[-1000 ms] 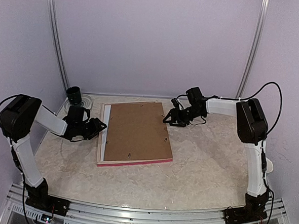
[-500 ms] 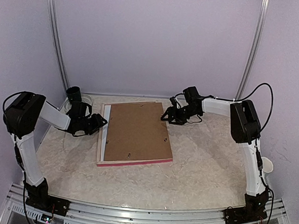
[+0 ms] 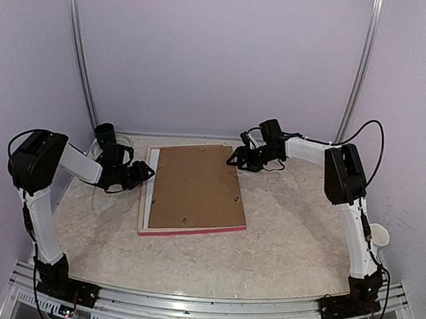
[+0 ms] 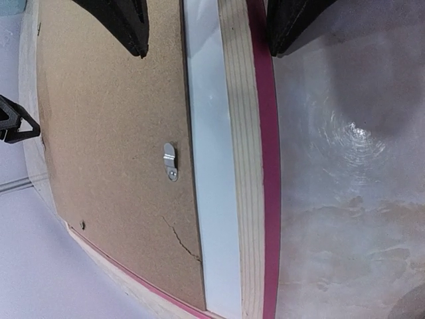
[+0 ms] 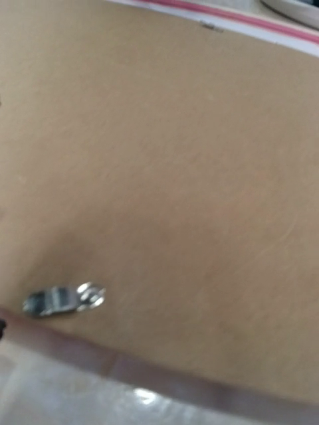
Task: Put the photo into the frame
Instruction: Place the backboard on the frame body.
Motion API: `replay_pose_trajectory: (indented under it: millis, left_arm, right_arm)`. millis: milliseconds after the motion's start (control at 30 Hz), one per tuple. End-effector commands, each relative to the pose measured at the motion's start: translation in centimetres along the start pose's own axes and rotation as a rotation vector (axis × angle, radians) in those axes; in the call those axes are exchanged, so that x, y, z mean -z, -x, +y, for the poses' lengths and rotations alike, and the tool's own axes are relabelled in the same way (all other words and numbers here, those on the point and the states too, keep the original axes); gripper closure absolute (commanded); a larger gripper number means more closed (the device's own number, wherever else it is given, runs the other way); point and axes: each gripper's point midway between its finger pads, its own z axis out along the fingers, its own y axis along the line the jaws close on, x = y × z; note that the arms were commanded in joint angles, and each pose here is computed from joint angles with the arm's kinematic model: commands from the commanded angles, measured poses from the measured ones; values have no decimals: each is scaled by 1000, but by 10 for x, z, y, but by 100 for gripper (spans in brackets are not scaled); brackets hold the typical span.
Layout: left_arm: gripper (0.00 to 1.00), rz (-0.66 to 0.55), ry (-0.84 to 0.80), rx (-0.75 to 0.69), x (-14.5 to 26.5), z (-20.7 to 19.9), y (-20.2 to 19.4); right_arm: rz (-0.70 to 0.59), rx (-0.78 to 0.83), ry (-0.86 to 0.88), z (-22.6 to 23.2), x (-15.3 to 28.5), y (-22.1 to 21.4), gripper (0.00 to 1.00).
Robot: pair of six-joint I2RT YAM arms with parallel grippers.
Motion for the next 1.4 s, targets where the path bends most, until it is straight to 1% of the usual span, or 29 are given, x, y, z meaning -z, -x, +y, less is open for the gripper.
replay_pose_trajectory:
  millis: [0, 300, 500, 733, 1367]
  left_arm:
    - [40, 93, -11, -36, -12, 4, -28]
    - [40, 107, -124, -109, -7, -20, -39]
    - [40, 129, -182, -108, -5, -30, -46]
    - [37, 125, -198, -99, -3, -33, -46]
    - [38, 147, -214, -81, -8, -32, -53]
  right_arm:
    - [-20, -7, 27, -4, -6, 6, 32]
    - [-46, -1, 44, 0, -8, 14, 31]
    - [-54, -1, 66, 5, -8, 17, 31]
    - [-45, 7, 72, 9, -13, 12, 31]
    - [-50, 27, 145, 25, -23, 11, 30]
